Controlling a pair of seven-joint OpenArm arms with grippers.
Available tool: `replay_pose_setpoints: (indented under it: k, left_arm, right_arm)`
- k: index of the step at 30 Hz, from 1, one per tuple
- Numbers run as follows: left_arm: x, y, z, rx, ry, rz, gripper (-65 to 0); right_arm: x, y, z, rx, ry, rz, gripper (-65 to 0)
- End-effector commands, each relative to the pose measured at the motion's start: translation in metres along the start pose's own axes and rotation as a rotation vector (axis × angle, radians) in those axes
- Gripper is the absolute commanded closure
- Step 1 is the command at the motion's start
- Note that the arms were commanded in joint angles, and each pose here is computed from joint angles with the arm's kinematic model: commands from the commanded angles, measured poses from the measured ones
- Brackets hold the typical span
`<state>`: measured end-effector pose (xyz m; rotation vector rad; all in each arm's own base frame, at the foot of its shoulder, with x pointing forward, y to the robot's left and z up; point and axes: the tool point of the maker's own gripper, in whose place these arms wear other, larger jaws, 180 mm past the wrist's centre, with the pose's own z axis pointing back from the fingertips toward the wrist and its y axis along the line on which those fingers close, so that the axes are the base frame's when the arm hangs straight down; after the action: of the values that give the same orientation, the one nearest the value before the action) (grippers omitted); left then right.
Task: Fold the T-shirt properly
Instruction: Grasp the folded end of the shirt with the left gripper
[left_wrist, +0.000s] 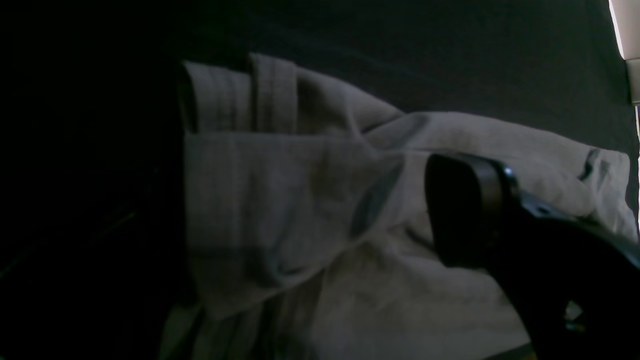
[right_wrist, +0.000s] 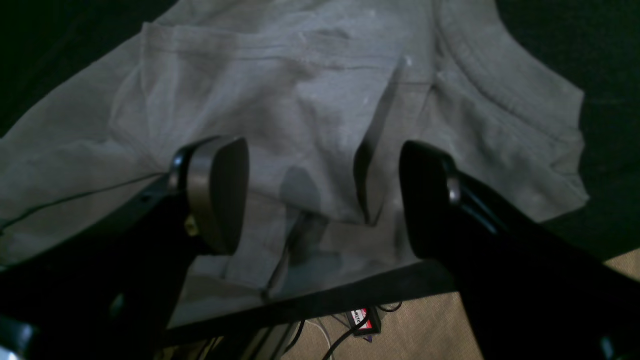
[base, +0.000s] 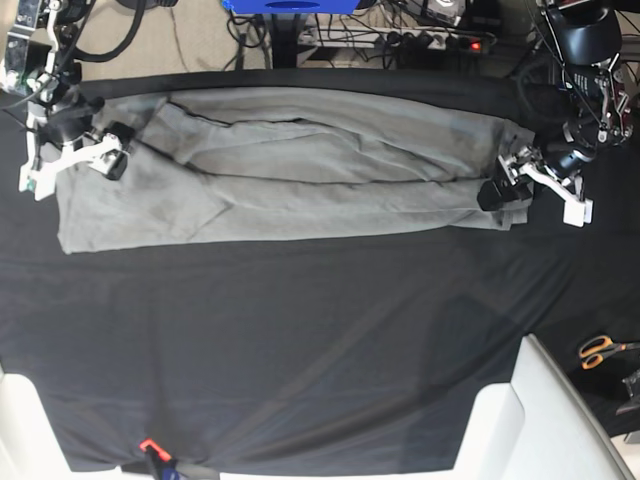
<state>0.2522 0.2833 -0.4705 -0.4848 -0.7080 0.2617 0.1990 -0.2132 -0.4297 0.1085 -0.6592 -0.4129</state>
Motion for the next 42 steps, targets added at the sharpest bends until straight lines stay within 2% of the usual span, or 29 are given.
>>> replay_pose_setpoints:
  k: [1, 2, 3, 7, 9, 11, 13, 14, 18, 26, 30, 34, 37, 42]
  left_arm:
    - [-0.011, 0.005, 0.001, 0.022, 0.061, -0.012, -65.0]
    - [-0.010, 0.005, 0.001, 0.023, 0.059, -0.010, -65.0]
    - [-0.010, 0.005, 0.002, 0.024, 0.058, -0.010, -62.2]
    - [-0.010, 0.006, 0.002, 0.024, 0.061, -0.014, -43.8]
    - [-0.010, 0.006, 0.002, 0.024, 0.063, -0.016, -33.2]
    - [-0.010, 0.006, 0.002, 0.025, 0.064, -0.016, -19.7]
    - [-0.012, 0.008, 0.002, 0.036, 0.072, -0.031, -3.1]
    - [-0.012, 0.010, 0.001, 0.049, 0.072, -0.050, 0.0]
    - [-0.011, 0.016, 0.001, 0.086, 0.064, -0.102, 0.0]
    - [0.025, 0.031, 0.020, 0.129, 0.023, -0.175, 0.0]
    - [0.039, 0.020, 0.034, 0.130, -0.008, -0.270, 0.0]
    - [0.048, -0.003, 0.056, 0.137, -0.096, -0.333, 0.0]
    - [0.044, -0.015, 0.065, 0.212, -0.148, -0.292, 0.0]
    - [0.033, -0.038, 0.073, 0.303, -0.243, -0.148, 0.0]
  right_arm:
    - [0.009, 0.000, 0.002, 0.005, -0.032, 0.008, -43.1]
    - [0.009, 0.000, 0.002, 0.005, -0.032, 0.008, -43.1]
    - [0.009, 0.000, 0.002, 0.005, -0.032, 0.008, -43.1]
    - [0.009, 0.000, 0.002, 0.005, -0.032, 0.008, -43.1]
    - [0.009, 0.000, 0.002, 0.005, -0.032, 0.008, -43.1]
    - [0.009, 0.000, 0.002, 0.005, -0.032, 0.008, -43.1]
    - [0.010, 0.000, 0.002, 0.005, -0.033, 0.008, -43.1]
    - [0.010, 0.000, 0.002, 0.005, -0.033, 0.008, -43.1]
    - [0.010, 0.000, 0.002, 0.005, -0.035, 0.008, -43.1]
    - [0.010, 0.001, 0.002, 0.005, -0.035, 0.007, -43.1]
    - [0.010, 0.001, 0.002, 0.005, -0.035, 0.007, -43.1]
    - [0.010, 0.001, 0.002, 0.005, -0.035, 0.007, -43.1]
    - [0.012, 0.002, 0.002, 0.007, -0.039, 0.006, -43.1]
    - [0.013, 0.002, 0.002, 0.008, -0.042, 0.006, -43.1]
